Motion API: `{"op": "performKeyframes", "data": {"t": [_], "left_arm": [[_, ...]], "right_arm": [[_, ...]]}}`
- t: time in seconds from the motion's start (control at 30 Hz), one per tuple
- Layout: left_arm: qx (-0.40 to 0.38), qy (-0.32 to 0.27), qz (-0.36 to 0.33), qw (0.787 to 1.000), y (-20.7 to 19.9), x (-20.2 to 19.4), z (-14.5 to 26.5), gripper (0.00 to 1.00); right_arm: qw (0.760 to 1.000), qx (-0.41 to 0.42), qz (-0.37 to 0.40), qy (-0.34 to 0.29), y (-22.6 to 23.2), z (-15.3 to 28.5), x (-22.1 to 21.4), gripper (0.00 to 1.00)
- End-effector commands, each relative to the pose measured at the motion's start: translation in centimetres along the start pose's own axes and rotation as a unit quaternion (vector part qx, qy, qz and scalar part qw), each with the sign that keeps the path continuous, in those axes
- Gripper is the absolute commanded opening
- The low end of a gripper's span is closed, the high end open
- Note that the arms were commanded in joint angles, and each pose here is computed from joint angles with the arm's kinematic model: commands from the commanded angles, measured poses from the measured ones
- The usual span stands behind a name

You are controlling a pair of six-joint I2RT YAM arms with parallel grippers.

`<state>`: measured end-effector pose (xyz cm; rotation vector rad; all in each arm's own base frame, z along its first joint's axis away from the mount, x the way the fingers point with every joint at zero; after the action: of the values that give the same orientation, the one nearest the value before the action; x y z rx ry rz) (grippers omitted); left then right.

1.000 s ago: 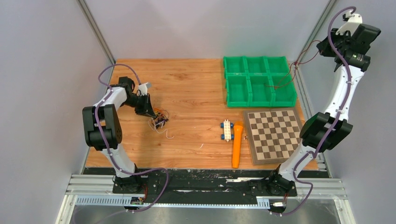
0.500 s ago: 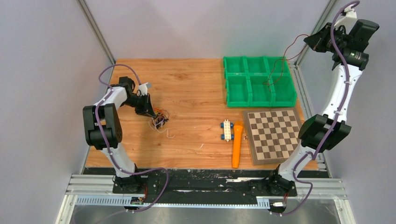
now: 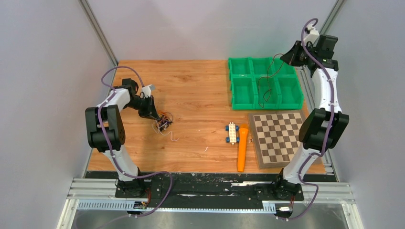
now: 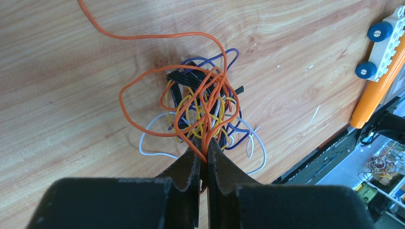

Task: Untangle the cables

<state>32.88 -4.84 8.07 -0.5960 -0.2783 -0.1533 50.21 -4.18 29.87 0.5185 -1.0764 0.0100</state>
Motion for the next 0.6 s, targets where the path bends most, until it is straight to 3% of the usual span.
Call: {"op": "performKeyframes", "data": {"t": [0.0,0.23,0.37,0.57], "left_arm": [[-0.002,-0.018,-0.014,1.000,-0.2,1.5,0.4,0.10],[0.001,-0.017,-0.012,1.000,-0.1,1.5,0.3,0.10],[0.002,-0.018,-0.012,1.000,-0.1,1.5,0.3,0.10],[0.000,-0.015,-0.011,1.000,0.0,1.2,0.1,0.10]], "right_arm": [[0.997,-0.011,0.059,-0.051,-0.6,-2.2,2.3,0.00],[0.975,-0.101,0.158,-0.116,-2.8,-2.9,4.4,0.00],[0.957,-0.129,0.230,-0.117,-2.7,-2.4,2.3,0.00],[0.944,-0.080,0.316,-0.043,-0.1,-2.5,-5.3,0.00]]}}
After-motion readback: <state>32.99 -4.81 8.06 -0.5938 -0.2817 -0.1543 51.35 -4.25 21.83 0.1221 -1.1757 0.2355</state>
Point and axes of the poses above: each gripper's point midway between its finger pads, its own z axis back along the fingers, its own y axis along the line the jaws close on, x = y × z, the point moved 2 cm from there along z, back along the fingers, and after that the axes turned 3 degrees about -z, right-handed, at the moved point
